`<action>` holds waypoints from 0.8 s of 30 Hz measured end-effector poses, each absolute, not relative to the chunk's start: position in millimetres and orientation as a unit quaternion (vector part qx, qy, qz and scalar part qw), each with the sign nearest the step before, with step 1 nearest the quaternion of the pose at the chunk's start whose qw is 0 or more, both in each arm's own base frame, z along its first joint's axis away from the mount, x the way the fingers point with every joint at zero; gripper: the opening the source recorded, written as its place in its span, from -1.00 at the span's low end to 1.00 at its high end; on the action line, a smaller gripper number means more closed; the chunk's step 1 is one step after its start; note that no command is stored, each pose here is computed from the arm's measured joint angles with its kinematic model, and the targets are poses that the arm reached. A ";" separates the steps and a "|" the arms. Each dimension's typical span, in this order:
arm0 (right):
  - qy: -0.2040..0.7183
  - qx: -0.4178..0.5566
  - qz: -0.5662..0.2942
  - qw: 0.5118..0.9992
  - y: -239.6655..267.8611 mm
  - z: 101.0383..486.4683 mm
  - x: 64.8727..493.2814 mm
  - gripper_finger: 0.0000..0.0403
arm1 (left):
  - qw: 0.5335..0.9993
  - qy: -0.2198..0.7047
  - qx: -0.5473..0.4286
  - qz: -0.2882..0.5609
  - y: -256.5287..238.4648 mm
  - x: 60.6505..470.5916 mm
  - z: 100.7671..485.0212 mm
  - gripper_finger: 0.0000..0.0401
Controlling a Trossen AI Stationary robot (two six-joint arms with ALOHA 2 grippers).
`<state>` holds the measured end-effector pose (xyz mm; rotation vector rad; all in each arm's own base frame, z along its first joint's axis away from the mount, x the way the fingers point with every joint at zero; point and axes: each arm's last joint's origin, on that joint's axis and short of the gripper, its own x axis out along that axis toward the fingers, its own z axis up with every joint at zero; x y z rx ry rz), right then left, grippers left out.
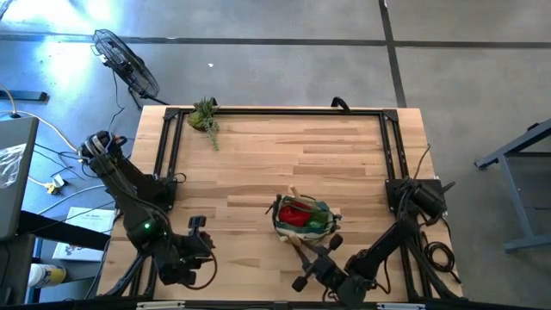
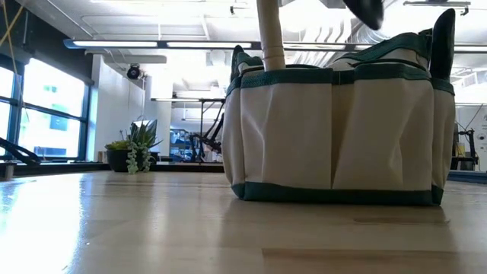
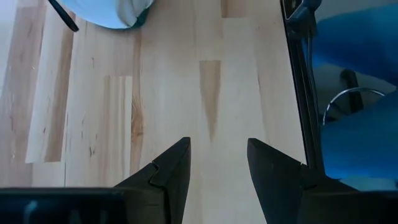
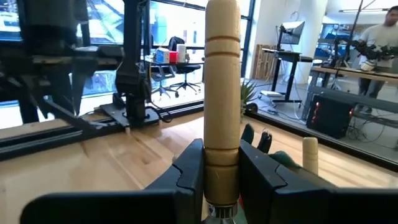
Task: Pick & Place Garden tools in Gardening bag
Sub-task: Put the trowel into the light brown gardening bag
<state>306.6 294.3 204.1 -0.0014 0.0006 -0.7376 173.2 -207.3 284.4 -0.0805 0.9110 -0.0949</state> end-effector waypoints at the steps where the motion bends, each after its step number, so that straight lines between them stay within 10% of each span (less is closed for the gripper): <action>1: 0.000 0.001 -0.363 0.932 292.6 205.4 307.8 -0.71 | 0.897 0.439 -0.039 -0.044 -207.2 173.4 284.4 -0.24; 24: 0.016 -0.039 -0.365 0.930 283.3 196.4 303.0 -0.71 | 0.895 0.439 -0.073 -0.025 -207.0 173.6 284.4 -0.24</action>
